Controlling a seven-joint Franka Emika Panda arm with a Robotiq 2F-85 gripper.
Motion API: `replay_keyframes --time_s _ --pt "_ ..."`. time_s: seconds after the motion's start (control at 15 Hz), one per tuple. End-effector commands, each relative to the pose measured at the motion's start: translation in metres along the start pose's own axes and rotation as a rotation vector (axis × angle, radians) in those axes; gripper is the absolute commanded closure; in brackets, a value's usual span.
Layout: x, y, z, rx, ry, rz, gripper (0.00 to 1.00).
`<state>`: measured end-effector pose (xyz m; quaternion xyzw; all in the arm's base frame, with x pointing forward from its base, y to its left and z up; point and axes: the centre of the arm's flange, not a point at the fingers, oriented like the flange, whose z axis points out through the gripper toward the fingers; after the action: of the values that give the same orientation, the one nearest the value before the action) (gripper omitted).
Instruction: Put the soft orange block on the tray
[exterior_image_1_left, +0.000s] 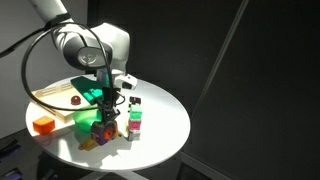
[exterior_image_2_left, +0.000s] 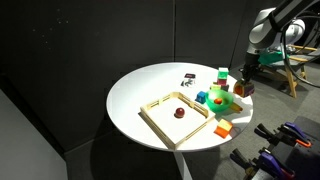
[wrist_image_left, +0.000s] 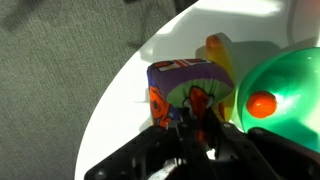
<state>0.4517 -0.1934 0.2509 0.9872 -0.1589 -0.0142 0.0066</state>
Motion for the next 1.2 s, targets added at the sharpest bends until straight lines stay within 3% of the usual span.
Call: replay_keyframes --time_s 0.0,0.6,1.13 --pt "-0.008 -0.016 -0.022 0.059 0.014 -0.045 0.94" --pt "-0.006 -0.069 -0.038 0.133 0.068 -0.156 0.94" --pt "-0.012 -0.124 -0.041 0.105 0.080 -0.260 0.95"
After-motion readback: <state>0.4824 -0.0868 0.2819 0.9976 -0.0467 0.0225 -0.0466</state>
